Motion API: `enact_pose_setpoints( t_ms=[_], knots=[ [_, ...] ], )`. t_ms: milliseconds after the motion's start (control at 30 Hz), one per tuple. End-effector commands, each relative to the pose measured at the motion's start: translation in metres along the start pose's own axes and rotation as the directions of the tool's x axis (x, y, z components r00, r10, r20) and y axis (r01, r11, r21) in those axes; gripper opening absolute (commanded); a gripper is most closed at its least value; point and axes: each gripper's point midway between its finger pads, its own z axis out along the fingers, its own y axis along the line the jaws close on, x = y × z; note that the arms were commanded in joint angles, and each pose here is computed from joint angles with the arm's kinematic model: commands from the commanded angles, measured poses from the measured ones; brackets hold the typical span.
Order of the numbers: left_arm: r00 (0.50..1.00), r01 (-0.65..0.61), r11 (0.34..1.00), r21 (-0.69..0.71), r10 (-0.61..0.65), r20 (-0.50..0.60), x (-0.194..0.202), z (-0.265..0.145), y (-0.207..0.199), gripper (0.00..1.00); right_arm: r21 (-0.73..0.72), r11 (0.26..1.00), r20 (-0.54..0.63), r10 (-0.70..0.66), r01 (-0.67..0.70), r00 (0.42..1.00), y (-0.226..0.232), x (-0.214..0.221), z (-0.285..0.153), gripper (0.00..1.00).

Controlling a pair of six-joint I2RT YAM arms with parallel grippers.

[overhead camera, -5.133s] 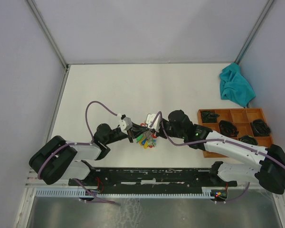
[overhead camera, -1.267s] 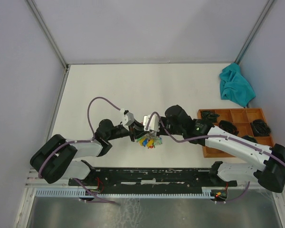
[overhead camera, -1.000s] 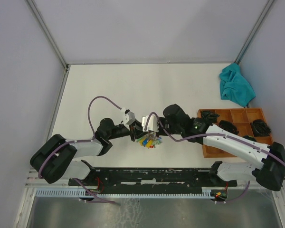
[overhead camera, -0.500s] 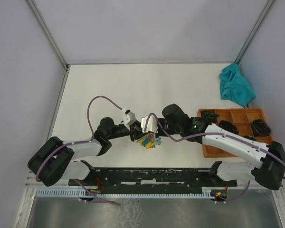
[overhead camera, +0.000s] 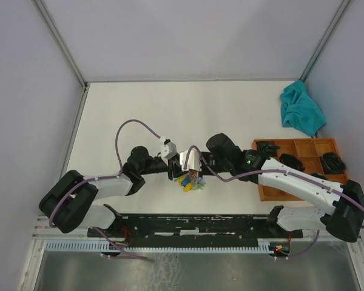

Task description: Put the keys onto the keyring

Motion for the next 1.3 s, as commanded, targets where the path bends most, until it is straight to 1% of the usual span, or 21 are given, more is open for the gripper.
enact_pose_setpoints(
  t_ms=[0, 100, 200, 233, 400, 500, 600, 700, 967, 1267],
  knots=[
    [0.999, -0.053, 0.997, 0.064, 0.053, 0.005, -0.008, 0.007, -0.001, 0.25, 0.05, 0.998, 0.081, -0.036, 0.032, 0.996, -0.016, -0.03, -0.01, 0.01],
    [0.999, -0.044, 0.996, 0.078, 0.044, -0.001, -0.007, 0.008, -0.002, 0.18, 0.054, 0.998, 0.076, -0.036, 0.032, 0.996, -0.017, -0.029, -0.011, 0.01],
    [0.999, -0.044, 0.996, 0.079, 0.044, -0.002, -0.007, 0.008, -0.002, 0.05, 0.064, 0.997, 0.062, -0.034, 0.03, 0.997, -0.018, -0.025, -0.013, 0.01],
    [0.999, -0.045, 0.996, 0.079, 0.045, -0.004, -0.007, 0.008, -0.002, 0.03, 0.072, 0.997, 0.057, -0.033, 0.029, 0.998, -0.018, -0.023, -0.014, 0.01],
    [0.999, -0.045, 0.996, 0.072, 0.045, -0.01, -0.006, 0.007, -0.001, 0.03, 0.118, 0.993, 0.025, -0.018, 0.014, 1.0, -0.02, -0.013, -0.023, 0.01],
    [0.999, -0.048, 0.998, 0.045, 0.049, -0.002, -0.009, 0.004, 0.002, 0.03, 0.154, 0.988, -0.012, 0.005, -0.003, 1.0, -0.021, 0.0, -0.026, 0.01],
    [0.998, -0.061, 0.998, 0.012, 0.06, 0.019, -0.015, 0.0, 0.005, 0.03, 0.184, 0.983, -0.049, 0.034, -0.025, 0.998, -0.019, 0.015, -0.026, 0.01],
    [0.997, -0.07, 0.997, -0.015, 0.07, 0.04, -0.02, -0.002, 0.007, 0.03, 0.18, 0.982, -0.063, 0.061, -0.049, 0.996, -0.013, 0.025, -0.022, 0.01],
    [0.992, -0.08, 0.996, -0.04, 0.083, 0.097, -0.031, -0.006, 0.006, 0.03, 0.089, 0.989, 0.019, 0.114, -0.116, 0.993, 0.005, 0.017, 0.003, 0.01],
    [0.984, -0.093, 0.994, -0.054, 0.1, 0.147, -0.04, -0.01, 0.003, 0.03, 0.075, 0.99, 0.05, 0.118, -0.121, 0.992, 0.005, 0.012, 0.019, 0.01]
  ],
)
